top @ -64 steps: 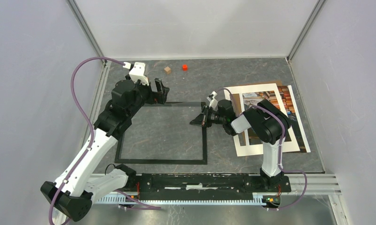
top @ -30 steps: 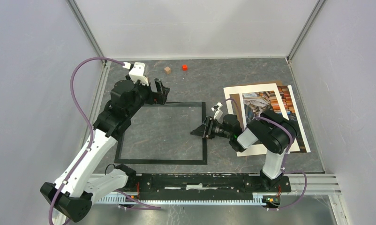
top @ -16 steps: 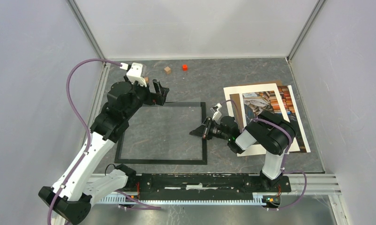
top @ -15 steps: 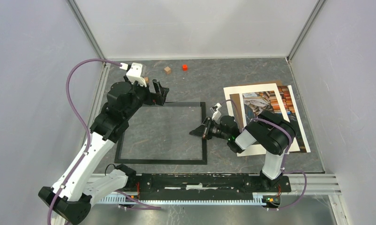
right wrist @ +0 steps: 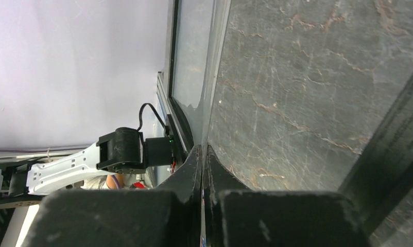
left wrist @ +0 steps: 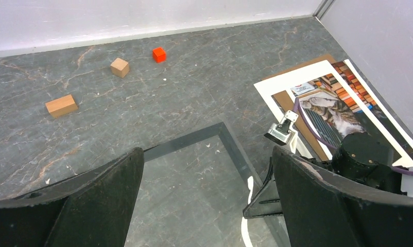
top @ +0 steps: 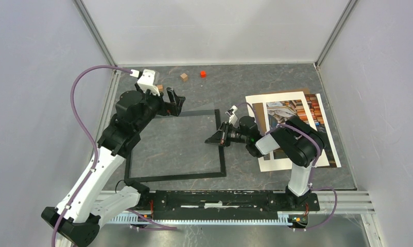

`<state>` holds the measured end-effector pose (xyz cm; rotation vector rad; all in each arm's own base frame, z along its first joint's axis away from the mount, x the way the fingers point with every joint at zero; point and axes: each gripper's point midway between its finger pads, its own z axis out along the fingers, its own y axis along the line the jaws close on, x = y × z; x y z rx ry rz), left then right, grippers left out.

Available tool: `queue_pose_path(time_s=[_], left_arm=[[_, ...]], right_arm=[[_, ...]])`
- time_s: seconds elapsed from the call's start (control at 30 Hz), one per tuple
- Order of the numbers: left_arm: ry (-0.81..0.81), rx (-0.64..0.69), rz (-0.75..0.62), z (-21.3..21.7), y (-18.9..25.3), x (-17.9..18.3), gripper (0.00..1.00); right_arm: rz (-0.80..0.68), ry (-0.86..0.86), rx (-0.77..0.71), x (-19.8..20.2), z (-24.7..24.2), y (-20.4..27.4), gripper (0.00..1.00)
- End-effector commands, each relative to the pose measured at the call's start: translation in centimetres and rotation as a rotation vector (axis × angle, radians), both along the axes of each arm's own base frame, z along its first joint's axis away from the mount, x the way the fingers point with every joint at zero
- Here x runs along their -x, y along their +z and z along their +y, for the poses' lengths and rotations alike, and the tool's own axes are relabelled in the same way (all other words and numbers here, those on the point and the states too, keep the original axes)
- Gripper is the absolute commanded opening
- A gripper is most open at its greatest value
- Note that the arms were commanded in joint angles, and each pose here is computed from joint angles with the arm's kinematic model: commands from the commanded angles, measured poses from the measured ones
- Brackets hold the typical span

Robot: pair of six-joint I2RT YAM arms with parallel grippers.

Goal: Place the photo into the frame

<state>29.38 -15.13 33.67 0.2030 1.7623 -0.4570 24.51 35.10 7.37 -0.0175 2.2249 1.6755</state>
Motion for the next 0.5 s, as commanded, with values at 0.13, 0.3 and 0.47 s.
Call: queue_pose_path(time_s=[0.13,0.3,0.47], left_arm=[[-0.013,0.023,-0.056,0.0,1.5,0.1,1.00],[-0.013,0.023,-0.057,0.0,1.6,0.2,1.00],[-0.012,0.023,-0.058,0.0,1.6,0.2,1.00]], right_arm=[[0.043,0.101,-0.029,0.3,0.1,0.8,0.00],[0.024,0.119,-0.014,-0.6,0.5,1.2,0.00],[-0.028,0.108,-0.021,-1.8,1.1,2.2,0.00]])
